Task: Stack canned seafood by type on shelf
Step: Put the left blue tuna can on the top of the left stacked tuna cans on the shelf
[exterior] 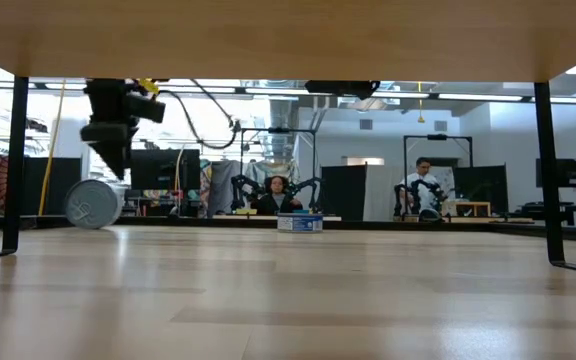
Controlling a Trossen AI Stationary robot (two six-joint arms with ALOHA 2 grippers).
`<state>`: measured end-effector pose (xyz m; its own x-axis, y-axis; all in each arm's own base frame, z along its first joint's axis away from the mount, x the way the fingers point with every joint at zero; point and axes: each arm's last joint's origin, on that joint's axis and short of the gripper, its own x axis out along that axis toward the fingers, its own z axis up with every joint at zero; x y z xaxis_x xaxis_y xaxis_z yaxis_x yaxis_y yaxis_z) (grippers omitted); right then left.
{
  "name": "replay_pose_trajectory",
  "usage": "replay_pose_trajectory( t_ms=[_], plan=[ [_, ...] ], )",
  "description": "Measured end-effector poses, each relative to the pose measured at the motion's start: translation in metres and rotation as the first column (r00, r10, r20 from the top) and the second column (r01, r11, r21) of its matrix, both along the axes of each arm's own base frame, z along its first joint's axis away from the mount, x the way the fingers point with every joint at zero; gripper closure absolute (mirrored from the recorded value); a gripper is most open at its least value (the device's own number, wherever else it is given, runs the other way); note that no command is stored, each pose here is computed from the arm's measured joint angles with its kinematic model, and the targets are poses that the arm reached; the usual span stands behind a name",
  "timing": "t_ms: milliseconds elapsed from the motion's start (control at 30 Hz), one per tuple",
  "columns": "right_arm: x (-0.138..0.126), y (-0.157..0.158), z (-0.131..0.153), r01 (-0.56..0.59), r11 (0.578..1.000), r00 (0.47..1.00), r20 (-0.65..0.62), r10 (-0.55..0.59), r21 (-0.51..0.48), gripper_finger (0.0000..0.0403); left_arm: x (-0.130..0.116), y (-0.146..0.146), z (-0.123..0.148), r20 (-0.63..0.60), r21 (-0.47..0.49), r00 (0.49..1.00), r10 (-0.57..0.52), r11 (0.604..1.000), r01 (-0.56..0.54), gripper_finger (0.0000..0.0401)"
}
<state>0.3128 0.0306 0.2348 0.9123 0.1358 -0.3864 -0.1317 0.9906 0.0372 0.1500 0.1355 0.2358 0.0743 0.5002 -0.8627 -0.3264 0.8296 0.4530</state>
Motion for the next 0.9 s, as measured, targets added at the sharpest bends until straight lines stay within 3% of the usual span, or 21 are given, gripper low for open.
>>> replay_pose_trajectory(
  t_ms=[267,600,700,867,900],
  plan=[
    [0.005,0.0,-0.007,-0.006,1.0,1.0,-0.006,0.006,-0.019,0.0072,-0.016,0.017,-0.005,-0.037,-0.082,0.999,-0.027,0.996,0.024,0.0118],
    [0.005,-0.003,-0.008,-0.001,1.0,1.0,-0.012,0.001,-0.023,0.0072,-0.017,0.047,-0.041,-0.155,-0.218,0.988,-0.031,0.976,-0.004,0.0123],
    [0.005,-0.003,-0.009,-0.004,1.0,1.0,-0.018,0.004,-0.026,0.0072,-0.012,0.046,-0.046,-0.172,-0.229,0.984,-0.051,0.973,0.01,0.0158],
    [-0.001,-0.01,-0.007,0.008,0.999,0.998,-0.06,-0.011,-0.049,0.0072,-0.006,0.039,-0.043,-0.16,-0.223,0.985,-0.067,0.974,0.03,0.0275],
    [-0.002,-0.014,-0.006,0.017,0.998,0.997,-0.068,-0.021,-0.054,0.0072,-0.005,0.038,-0.042,-0.144,-0.22,0.988,-0.063,0.975,0.03,0.0281]
  ],
)
